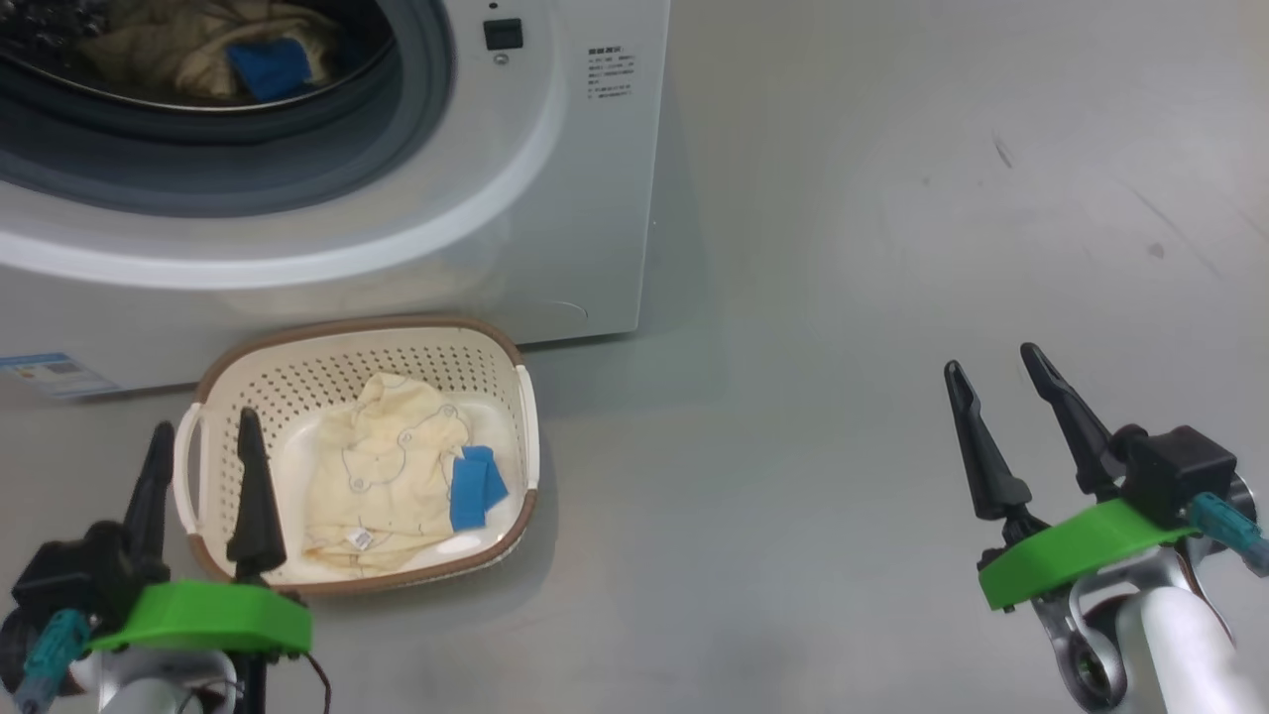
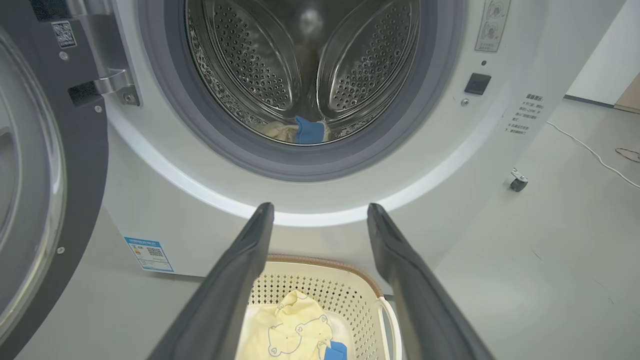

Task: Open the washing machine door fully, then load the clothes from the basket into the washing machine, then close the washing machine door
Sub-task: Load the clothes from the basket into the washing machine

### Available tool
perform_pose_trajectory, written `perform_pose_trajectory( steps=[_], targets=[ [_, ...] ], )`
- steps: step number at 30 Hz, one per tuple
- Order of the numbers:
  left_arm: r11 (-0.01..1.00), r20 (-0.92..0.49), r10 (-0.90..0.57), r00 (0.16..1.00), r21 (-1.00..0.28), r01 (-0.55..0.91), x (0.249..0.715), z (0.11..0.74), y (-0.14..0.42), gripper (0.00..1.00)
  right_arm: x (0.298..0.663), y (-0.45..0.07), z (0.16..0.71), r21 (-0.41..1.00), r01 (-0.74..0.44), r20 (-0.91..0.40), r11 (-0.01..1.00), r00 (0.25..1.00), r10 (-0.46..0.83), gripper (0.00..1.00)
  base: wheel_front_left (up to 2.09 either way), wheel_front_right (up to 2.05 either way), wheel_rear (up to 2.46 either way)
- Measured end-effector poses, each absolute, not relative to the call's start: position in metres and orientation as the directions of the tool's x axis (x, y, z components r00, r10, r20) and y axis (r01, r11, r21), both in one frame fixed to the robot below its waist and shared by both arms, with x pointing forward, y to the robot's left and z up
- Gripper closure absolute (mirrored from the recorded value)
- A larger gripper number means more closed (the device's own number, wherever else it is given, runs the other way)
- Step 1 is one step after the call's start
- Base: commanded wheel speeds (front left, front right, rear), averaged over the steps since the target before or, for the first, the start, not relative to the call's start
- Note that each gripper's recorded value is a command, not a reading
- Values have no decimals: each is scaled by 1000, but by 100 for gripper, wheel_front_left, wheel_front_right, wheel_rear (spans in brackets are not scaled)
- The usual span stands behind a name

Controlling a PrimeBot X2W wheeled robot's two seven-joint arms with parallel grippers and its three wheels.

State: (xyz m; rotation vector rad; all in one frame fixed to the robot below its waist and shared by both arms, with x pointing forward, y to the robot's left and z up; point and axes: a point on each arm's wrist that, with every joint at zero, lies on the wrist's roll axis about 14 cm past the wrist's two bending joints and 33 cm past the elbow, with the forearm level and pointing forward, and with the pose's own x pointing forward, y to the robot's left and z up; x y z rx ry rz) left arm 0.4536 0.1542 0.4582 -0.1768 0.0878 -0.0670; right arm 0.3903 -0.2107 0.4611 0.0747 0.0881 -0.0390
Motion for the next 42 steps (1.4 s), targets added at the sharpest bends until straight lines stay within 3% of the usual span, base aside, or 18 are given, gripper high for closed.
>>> perform_pose_trajectory(
  steps=[18,42],
  targets=[
    [986,-57,-53,997,-158,43,379,481,164,0,366,-192,496,34,-23,-41,999,999,24,0,0,0,0],
    [984,-32,-51,998,-170,45,365,491,164,0,348,-194,503,36,-14,-34,999,999,16,0,0,0,0]
  ],
)
